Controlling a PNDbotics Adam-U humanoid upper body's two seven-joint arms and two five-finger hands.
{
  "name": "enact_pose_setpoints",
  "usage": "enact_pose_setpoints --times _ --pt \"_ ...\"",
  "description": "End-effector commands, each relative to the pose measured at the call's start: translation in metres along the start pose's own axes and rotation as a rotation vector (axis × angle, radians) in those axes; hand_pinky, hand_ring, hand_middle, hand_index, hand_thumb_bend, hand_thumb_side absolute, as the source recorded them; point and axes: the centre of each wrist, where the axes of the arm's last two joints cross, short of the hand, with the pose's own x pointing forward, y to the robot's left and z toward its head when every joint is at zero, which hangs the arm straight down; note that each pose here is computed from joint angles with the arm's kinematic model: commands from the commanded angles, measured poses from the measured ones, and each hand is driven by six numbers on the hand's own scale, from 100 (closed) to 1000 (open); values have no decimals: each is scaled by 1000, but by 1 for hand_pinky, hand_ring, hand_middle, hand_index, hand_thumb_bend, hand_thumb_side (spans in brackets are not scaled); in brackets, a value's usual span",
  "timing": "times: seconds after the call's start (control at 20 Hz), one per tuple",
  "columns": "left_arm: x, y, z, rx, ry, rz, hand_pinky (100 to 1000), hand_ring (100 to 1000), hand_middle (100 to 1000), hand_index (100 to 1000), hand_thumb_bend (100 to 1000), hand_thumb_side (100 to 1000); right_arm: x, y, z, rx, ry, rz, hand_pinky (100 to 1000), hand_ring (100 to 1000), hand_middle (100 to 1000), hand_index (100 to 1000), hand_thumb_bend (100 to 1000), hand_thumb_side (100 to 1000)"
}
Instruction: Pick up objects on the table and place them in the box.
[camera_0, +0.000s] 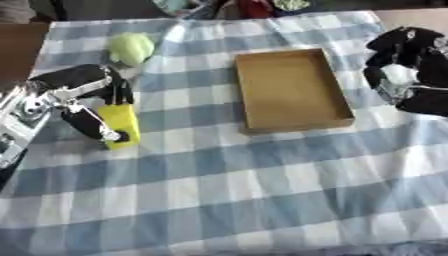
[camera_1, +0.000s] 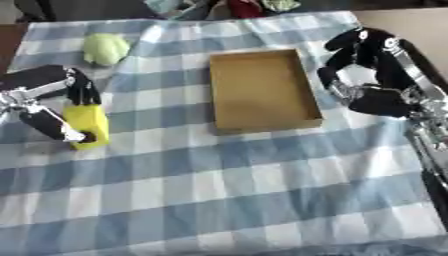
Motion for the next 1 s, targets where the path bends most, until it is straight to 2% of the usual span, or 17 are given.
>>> enact_pose_setpoints --times 0.05,0.55,1.0 --pt "-3 11 8 32 24 -49 665 594 586 742 641 241 4 -8 -1 -4 -11 26 609 611 666 681 283 201" --pt "11 32 33 82 0 -105 698 618 624 777 693 324 3 -9 0 -7 -6 29 609 611 667 683 284 202" --pt "3 24 28 30 49 -86 730 672 682 794 716 349 3 -9 0 -8 -4 27 610 611 666 683 285 201"
